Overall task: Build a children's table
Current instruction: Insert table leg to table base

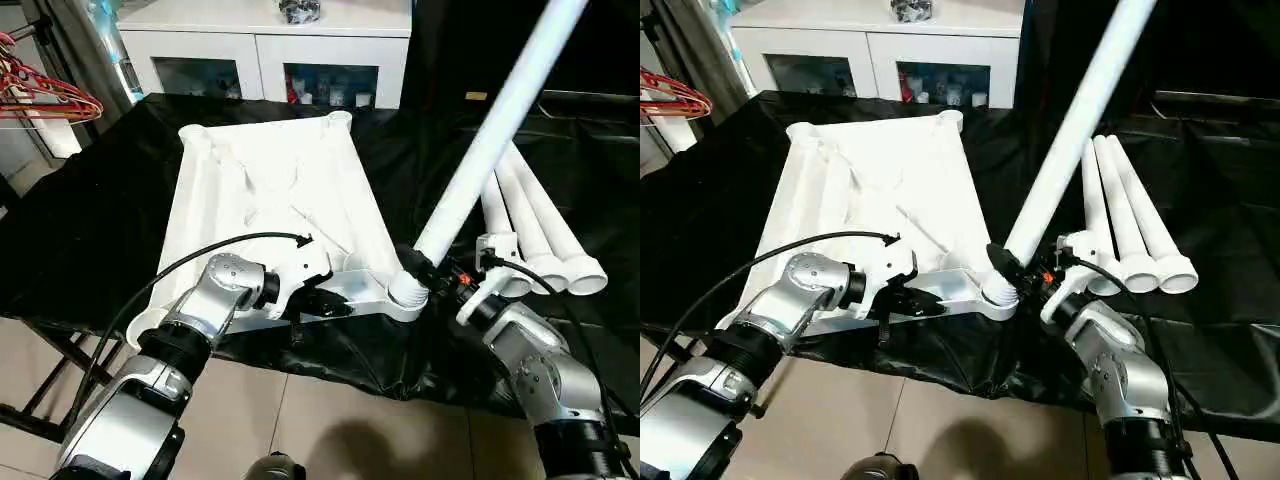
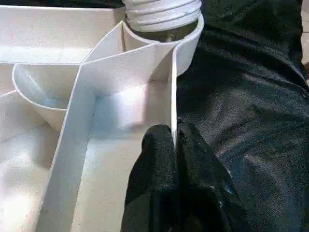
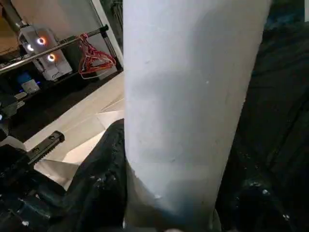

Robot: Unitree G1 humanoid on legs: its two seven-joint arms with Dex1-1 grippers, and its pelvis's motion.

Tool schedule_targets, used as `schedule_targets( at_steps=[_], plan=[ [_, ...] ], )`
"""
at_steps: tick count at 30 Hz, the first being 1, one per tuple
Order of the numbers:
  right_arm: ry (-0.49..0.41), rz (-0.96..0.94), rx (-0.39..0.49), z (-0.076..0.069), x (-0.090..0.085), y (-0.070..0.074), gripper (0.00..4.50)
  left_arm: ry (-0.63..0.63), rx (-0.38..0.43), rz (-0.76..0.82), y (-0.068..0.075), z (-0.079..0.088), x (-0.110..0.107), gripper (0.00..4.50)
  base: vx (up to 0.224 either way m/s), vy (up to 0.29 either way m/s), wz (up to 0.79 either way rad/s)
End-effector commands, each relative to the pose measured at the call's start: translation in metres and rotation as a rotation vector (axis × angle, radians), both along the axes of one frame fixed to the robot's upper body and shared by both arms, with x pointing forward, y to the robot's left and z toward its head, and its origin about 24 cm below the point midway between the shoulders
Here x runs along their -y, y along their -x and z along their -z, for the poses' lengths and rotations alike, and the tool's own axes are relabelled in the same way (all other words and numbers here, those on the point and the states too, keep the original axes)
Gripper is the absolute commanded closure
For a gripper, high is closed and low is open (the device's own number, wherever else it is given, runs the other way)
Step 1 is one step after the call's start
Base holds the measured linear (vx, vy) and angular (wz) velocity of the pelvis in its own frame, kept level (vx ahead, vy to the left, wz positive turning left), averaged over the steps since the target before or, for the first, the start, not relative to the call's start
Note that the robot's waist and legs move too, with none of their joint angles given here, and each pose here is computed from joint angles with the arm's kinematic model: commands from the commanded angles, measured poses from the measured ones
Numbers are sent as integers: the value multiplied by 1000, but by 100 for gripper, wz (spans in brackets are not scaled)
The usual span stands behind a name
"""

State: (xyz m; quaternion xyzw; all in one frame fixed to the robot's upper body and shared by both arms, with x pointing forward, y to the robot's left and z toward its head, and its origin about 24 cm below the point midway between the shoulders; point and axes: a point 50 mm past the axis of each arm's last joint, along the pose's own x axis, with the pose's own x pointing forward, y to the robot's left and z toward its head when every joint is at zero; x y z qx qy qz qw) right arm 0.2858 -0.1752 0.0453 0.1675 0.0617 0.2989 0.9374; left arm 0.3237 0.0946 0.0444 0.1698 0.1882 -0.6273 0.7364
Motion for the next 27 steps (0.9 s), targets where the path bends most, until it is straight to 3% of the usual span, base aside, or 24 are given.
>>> schedule_targets(
  at_steps=[1,12,23,27],
  plan=[
    [65,35,-129,27,13,14,259,51,58,-28,-9,-15,0,450,0,0,0],
    [143,-3,-90,22,16,16,260,43,63,-22,-9,-14,0,450,0,0,0],
    [308,-106,-64,11,10,6,260,27,66,9,-6,-12,1,450,0,0,0],
    [376,-179,-93,13,6,2,260,19,66,23,-5,-11,1,450,0,0,0]
  ],
)
